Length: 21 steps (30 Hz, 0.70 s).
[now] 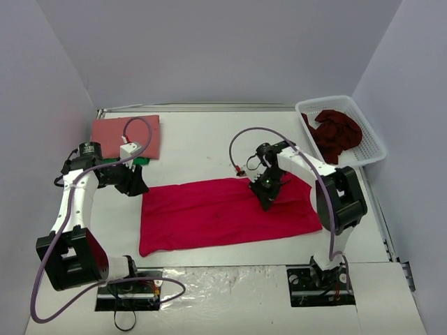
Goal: Fold and stack the t-shirts
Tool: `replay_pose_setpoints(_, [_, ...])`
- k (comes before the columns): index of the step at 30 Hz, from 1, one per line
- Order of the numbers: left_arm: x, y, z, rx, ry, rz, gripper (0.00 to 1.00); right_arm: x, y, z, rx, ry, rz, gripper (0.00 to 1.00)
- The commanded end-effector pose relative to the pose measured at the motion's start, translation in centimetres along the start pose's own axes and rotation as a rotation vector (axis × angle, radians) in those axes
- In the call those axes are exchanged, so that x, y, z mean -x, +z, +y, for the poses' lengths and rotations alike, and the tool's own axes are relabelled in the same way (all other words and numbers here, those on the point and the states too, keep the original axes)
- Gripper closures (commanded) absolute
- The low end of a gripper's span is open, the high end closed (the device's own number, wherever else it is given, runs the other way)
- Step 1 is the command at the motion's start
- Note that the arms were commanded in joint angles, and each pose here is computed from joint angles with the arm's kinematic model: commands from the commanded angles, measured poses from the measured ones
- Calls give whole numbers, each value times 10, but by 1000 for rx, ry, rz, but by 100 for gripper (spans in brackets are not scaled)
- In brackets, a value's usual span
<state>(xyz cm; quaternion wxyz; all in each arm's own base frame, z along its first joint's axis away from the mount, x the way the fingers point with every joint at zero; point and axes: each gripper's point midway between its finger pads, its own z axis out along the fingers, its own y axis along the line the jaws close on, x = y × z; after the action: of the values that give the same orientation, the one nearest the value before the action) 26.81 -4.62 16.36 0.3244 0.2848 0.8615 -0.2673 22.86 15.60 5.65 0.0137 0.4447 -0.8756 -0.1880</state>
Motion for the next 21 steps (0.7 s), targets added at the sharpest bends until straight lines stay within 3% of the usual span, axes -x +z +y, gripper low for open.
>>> replay_pose_setpoints(1, [6,-6,-6,-1,17,-29,56,-10,12,6,38,4,97,96])
replay_pose_setpoints(5, [5,-6,-6,3,17,-26,56,-11,31,4,79,-1,153,94])
replay_pose_setpoints(8, [5,-6,-5,7,16,-26,56,-10,43,6,104,-11,184,88])
replay_pose_setpoints(13, [4,-5,-5,8,12,-23,56,0,51,8,128,-24,192,87])
replay_pose_setpoints(21, [4,-5,-4,11,11,-26,56,15,25,16,114,-54,146,82])
